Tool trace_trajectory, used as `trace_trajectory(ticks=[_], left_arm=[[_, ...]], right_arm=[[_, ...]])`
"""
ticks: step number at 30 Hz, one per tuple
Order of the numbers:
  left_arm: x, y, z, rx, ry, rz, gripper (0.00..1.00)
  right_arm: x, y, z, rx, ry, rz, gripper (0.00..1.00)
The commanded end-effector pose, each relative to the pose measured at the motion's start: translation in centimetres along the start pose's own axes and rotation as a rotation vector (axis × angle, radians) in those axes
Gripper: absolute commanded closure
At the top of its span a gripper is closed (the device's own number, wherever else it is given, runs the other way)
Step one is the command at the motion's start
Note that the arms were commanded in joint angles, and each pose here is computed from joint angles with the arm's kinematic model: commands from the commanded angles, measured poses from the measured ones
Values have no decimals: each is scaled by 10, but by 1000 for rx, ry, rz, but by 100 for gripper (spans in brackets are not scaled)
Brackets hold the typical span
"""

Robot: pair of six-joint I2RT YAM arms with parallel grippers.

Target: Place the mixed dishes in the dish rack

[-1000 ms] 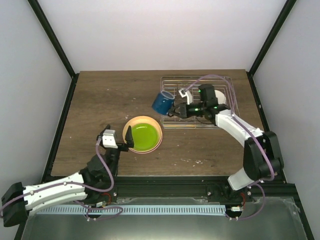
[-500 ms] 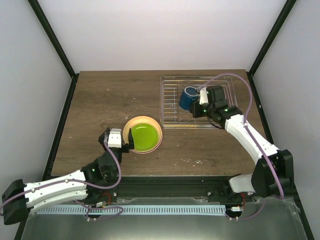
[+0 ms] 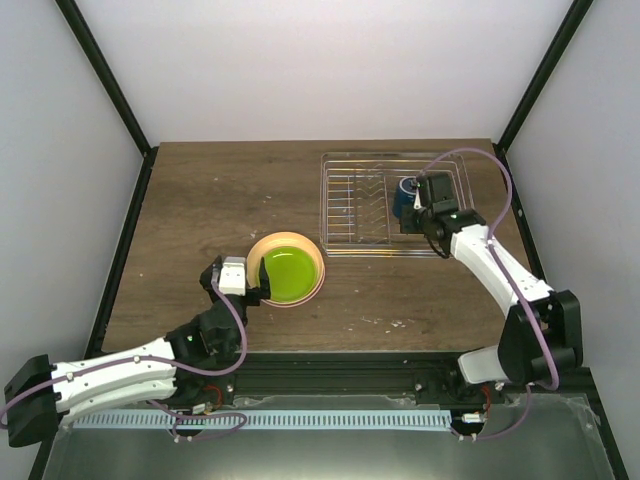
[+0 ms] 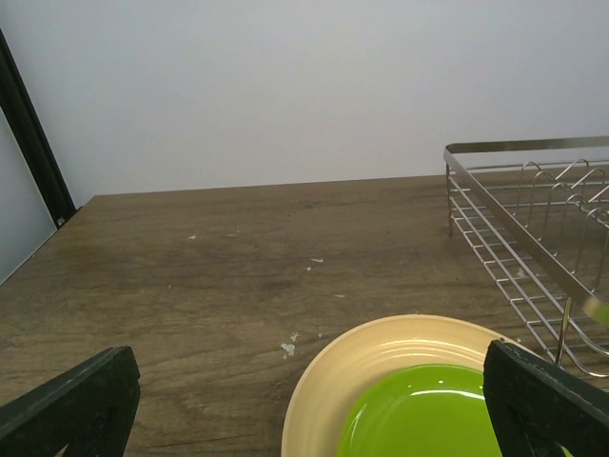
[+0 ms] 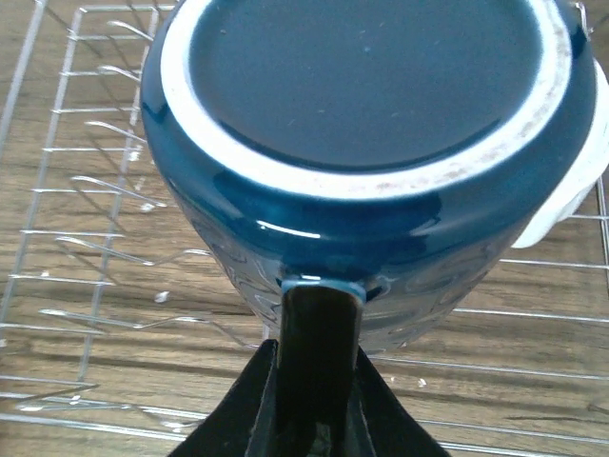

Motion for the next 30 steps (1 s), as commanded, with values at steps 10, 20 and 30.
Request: trace_trajectory(ticks=[10, 20, 30], left_arm=[[-4, -1, -1, -3, 17, 10, 0], [-3, -3, -5, 1, 4, 20, 0], [-1, -3, -6, 5, -2, 26, 0]], right_arm=[[0, -36, -9, -11, -18, 7, 99], [6, -43, -9, -11, -10, 39, 79], [3, -33, -9, -4, -5, 63, 67]])
Point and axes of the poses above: each gripper's point midway between its finger pads, its own y axis back along the fingers, its own z axis along the line the jaws close on, x = y × z, the point moved 5 cm from there along y, back along the fingers, and after that the axes turned 10 degrees about -y, right-handed, at the moved point
